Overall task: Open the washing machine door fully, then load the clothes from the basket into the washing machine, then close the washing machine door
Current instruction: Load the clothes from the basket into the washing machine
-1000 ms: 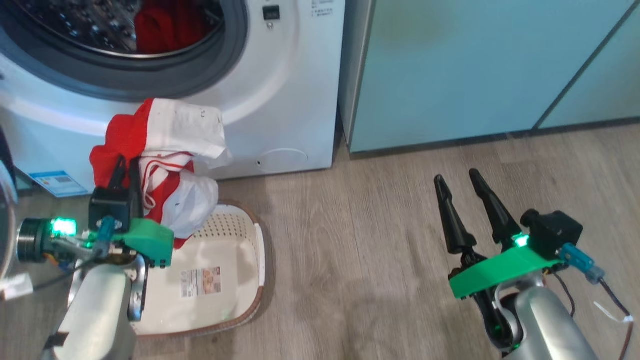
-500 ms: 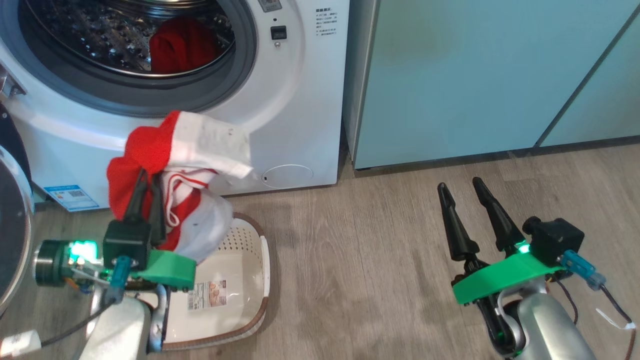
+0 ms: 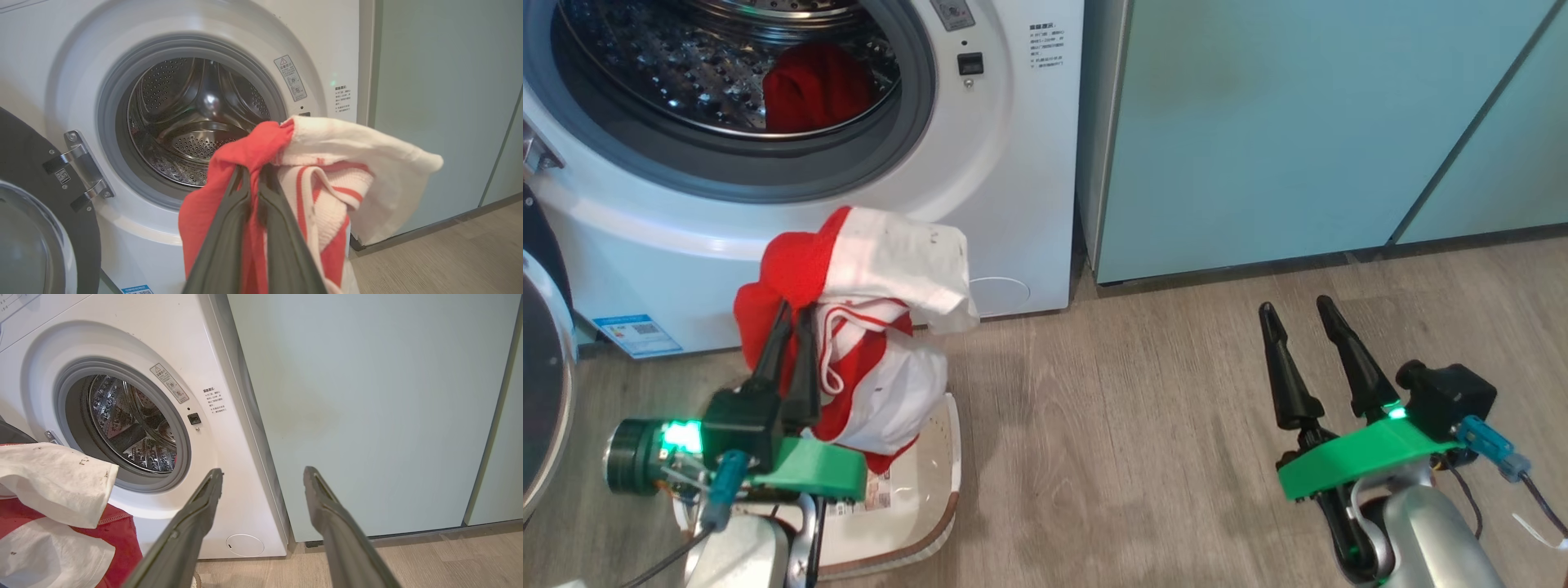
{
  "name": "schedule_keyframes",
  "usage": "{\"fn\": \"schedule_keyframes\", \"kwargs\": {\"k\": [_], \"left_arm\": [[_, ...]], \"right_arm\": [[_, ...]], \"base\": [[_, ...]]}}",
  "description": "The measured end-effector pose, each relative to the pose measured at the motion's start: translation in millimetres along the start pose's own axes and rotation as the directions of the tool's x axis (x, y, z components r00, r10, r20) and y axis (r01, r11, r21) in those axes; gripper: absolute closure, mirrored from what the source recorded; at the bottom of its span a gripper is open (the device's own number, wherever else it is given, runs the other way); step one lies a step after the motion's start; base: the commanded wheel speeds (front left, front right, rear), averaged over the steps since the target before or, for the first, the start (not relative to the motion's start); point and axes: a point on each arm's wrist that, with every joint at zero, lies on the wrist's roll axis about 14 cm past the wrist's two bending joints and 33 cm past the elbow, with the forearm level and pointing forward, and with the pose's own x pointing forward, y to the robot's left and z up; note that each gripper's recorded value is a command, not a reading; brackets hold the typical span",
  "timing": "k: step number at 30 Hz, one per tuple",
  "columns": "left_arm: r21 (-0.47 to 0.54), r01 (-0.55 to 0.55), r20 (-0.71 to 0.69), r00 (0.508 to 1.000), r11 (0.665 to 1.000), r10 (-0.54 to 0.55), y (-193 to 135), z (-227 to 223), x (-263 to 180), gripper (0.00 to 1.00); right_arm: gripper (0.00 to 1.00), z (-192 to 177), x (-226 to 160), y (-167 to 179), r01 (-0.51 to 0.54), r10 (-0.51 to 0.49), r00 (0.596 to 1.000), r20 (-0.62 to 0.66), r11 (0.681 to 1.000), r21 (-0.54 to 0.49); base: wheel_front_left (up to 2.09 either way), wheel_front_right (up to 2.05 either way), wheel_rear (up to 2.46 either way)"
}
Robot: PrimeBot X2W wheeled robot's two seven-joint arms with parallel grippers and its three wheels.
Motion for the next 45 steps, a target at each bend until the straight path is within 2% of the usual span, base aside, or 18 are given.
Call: {"fn": "schedule_keyframes", "kwargs": {"k": [15,21,29,37,45], "left_arm": [[-0.044,-0.011,-0.028,1.0,0.999,0.01,2.0,-8.5,-3.8,1.0],[-0.054,-0.052,-0.021,0.998,0.997,0.051,16.0,-10.9,8.4,1.0],[-0.074,-0.063,0.07,0.995,0.995,0.069,26.5,-1.5,62.3,1.0],[-0.11,-0.118,0.182,0.974,0.987,0.137,54.7,2.1,135.2,1.0],[-0.135,-0.144,0.212,0.962,0.98,0.171,71.8,-28.4,203.8,1.0]], "right_arm": [[0.0,-1.5,0.2,-6.0,0.018,-0.018,1.0,-0.004,1.0,-0.002],[0.0,-10.5,3.6,-8.3,0.025,-0.025,0.999,-0.03,1.0,-0.001],[0.0,-29.2,19.2,-15.7,0.041,-0.042,0.996,-0.08,0.999,-0.014],[0.0,-56.9,41.8,-25.1,0.053,-0.056,0.988,-0.144,0.998,-0.029],[0.0,-84.3,62.8,-37.6,0.074,-0.077,0.978,-0.195,0.997,-0.022]], "base": [[0.0,0.0,0.0],[0.0,0.0,0.0],[0.0,0.0,0.0],[0.0,0.0,0.0],[0.0,0.0,0.0]]}}
